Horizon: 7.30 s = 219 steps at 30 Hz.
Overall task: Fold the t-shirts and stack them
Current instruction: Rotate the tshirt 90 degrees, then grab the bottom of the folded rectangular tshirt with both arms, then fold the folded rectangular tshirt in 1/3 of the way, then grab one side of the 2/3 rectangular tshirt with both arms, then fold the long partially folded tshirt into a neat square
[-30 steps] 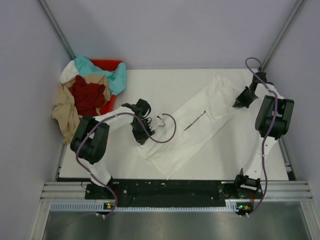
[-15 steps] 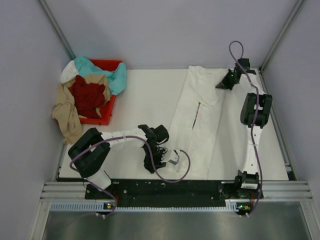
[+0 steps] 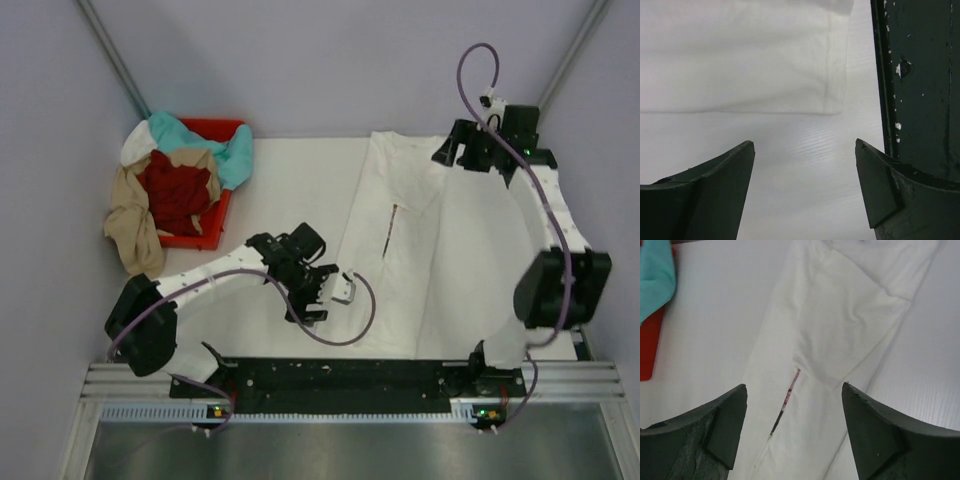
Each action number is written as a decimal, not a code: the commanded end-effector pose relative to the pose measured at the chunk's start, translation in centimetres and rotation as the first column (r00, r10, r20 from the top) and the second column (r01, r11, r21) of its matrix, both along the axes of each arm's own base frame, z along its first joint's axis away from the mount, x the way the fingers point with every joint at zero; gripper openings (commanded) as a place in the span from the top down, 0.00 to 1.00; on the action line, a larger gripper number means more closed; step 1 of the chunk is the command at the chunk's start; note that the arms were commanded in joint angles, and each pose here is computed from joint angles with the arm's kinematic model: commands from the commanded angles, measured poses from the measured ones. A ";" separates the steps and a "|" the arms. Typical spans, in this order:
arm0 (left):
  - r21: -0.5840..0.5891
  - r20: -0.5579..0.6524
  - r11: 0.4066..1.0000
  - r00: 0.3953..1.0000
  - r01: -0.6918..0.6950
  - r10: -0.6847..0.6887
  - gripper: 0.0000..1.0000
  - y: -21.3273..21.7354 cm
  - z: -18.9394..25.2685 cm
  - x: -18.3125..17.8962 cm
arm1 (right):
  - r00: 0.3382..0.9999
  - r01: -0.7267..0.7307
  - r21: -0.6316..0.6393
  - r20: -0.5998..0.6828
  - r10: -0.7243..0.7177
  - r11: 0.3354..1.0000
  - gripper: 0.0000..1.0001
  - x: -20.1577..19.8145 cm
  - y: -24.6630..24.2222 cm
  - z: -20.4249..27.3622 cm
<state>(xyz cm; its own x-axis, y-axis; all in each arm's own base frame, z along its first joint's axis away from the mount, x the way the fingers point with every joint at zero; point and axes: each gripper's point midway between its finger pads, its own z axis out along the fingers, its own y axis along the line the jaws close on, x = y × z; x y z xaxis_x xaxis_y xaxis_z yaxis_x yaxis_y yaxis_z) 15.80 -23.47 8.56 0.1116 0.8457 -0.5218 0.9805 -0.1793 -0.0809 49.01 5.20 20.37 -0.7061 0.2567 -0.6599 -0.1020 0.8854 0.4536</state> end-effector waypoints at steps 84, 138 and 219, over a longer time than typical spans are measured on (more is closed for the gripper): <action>-0.141 0.292 0.869 0.819 -0.475 0.495 1.00 -12.7 1.2 28.2 | 0.815 -0.357 -0.611 0.166 0.556 0.706 1.00 -9.0 1.8 -10.9; 0.069 0.218 0.998 0.976 0.012 -0.027 0.27 -9.1 -5.8 14.9 | 0.283 -0.614 -0.787 -0.296 0.912 -0.065 0.62 -23.0 5.6 -17.6; -0.084 0.435 0.837 0.736 -0.541 0.519 0.98 -5.6 3.9 33.7 | 0.747 -0.538 -0.656 -0.080 0.660 0.529 1.00 -6.3 3.7 -9.3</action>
